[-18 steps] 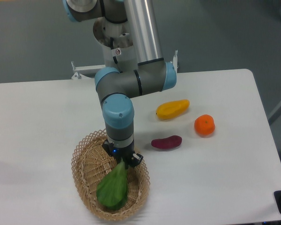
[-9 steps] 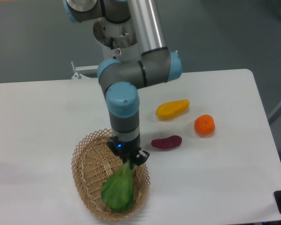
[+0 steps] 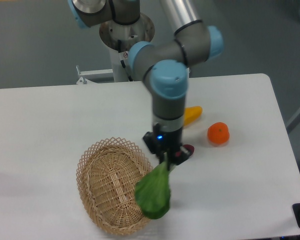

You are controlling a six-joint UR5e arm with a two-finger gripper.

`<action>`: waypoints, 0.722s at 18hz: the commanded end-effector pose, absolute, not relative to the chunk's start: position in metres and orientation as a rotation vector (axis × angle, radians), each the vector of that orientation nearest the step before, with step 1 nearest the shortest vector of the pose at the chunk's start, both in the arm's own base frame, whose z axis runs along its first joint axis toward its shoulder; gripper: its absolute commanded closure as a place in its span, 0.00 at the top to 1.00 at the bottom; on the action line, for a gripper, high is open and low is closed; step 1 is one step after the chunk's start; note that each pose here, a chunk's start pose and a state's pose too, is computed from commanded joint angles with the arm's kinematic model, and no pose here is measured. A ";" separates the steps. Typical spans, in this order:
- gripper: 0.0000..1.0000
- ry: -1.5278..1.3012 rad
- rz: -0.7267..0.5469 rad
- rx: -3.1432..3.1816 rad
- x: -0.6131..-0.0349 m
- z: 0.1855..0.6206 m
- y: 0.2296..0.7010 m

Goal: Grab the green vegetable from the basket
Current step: 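Lift the bok choy out of the basket and carry it toward the orange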

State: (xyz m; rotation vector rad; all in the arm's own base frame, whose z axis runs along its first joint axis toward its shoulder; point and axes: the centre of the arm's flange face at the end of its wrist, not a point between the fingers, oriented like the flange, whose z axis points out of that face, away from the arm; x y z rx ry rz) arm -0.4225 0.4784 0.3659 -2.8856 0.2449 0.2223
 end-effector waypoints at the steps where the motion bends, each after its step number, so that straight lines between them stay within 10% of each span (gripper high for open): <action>1: 0.26 0.264 0.211 -2.897 -0.433 0.370 0.470; 13: 0.26 0.441 0.235 -2.920 -0.505 0.375 0.398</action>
